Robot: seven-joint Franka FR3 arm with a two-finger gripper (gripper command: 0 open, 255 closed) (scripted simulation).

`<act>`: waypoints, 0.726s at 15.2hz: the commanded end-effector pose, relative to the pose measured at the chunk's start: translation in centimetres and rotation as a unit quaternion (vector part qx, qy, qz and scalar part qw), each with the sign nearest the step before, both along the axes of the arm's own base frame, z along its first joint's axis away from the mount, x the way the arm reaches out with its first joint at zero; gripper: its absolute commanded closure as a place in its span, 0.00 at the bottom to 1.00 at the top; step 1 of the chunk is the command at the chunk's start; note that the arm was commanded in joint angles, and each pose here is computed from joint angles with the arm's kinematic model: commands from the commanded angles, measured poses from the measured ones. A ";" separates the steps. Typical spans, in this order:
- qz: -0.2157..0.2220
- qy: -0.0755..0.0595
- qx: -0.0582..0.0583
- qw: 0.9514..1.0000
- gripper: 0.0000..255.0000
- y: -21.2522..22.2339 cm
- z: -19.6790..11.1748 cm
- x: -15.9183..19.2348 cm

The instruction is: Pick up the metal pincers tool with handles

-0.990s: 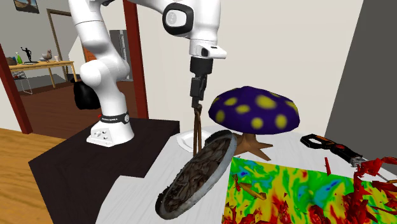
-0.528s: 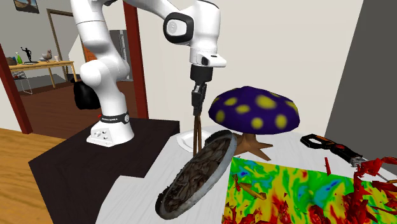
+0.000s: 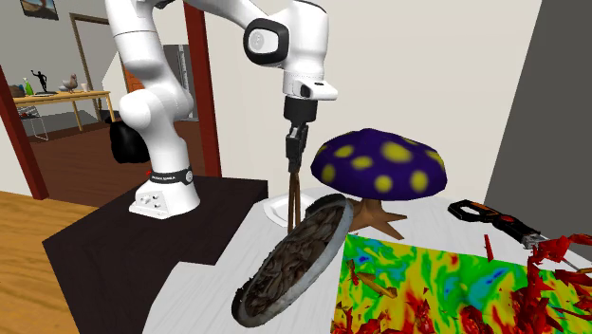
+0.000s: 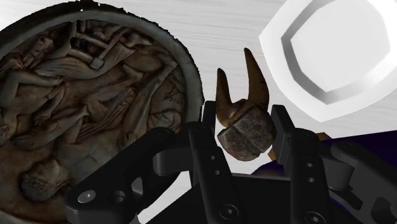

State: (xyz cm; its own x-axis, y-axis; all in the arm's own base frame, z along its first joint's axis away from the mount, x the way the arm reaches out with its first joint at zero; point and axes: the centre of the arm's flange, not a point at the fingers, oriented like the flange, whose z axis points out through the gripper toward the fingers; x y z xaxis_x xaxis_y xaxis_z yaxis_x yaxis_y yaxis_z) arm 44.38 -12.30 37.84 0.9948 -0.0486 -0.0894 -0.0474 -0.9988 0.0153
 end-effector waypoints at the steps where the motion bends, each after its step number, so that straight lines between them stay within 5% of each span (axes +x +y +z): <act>1: 0.000 0.001 0.000 1.000 1.00 0.0 0.4 0.0; 11: 0.000 0.001 0.000 1.000 1.00 0.0 5.7 0.0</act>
State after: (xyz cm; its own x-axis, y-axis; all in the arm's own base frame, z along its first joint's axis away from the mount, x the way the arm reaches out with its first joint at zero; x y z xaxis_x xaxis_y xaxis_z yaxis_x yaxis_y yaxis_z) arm 44.44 -12.23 42.97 0.9947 -0.0485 -0.0903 -0.0473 -0.9988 0.0152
